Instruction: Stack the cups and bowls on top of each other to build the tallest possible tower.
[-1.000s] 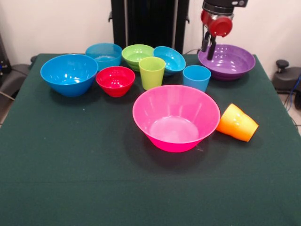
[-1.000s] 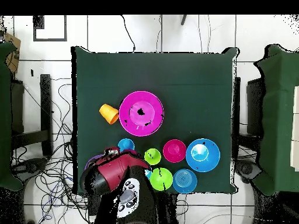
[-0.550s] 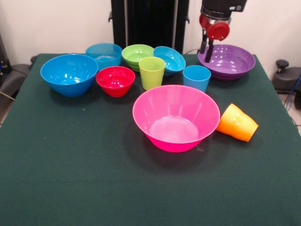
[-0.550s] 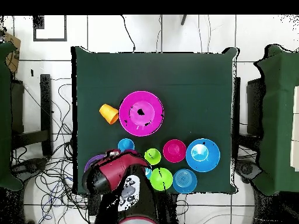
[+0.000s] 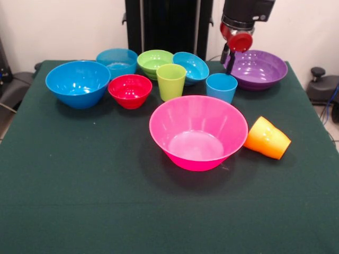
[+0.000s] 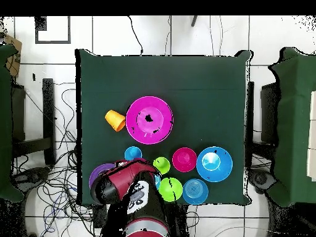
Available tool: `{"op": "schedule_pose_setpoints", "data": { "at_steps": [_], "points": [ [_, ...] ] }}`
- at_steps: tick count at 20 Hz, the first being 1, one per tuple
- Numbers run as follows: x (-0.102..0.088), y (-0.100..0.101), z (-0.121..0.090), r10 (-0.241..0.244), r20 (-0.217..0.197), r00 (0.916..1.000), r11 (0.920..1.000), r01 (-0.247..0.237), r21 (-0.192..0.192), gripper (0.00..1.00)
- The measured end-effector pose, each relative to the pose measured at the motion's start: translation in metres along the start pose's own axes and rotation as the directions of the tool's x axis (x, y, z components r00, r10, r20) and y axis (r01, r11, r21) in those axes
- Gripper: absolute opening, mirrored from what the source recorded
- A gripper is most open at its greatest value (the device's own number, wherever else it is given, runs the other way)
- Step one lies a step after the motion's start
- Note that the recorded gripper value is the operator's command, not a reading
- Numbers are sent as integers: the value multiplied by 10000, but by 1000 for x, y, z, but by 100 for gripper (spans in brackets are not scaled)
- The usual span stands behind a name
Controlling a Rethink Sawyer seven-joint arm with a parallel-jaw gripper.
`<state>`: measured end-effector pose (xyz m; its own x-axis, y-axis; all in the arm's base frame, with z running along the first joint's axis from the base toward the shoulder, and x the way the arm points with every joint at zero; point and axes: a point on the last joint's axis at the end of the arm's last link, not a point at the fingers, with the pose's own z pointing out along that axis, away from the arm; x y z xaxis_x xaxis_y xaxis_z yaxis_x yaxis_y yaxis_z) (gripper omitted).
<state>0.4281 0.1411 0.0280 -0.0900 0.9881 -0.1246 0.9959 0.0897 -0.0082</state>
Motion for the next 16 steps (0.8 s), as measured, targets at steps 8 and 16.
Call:
{"op": "schedule_pose_setpoints", "data": {
  "at_steps": [8,16],
  "points": [
    [-2,3,2,11,23,10000,10000,-11,-40,100],
    [-9,14,2,188,38,9998,9996,-188,-196,100]
  ]
}}
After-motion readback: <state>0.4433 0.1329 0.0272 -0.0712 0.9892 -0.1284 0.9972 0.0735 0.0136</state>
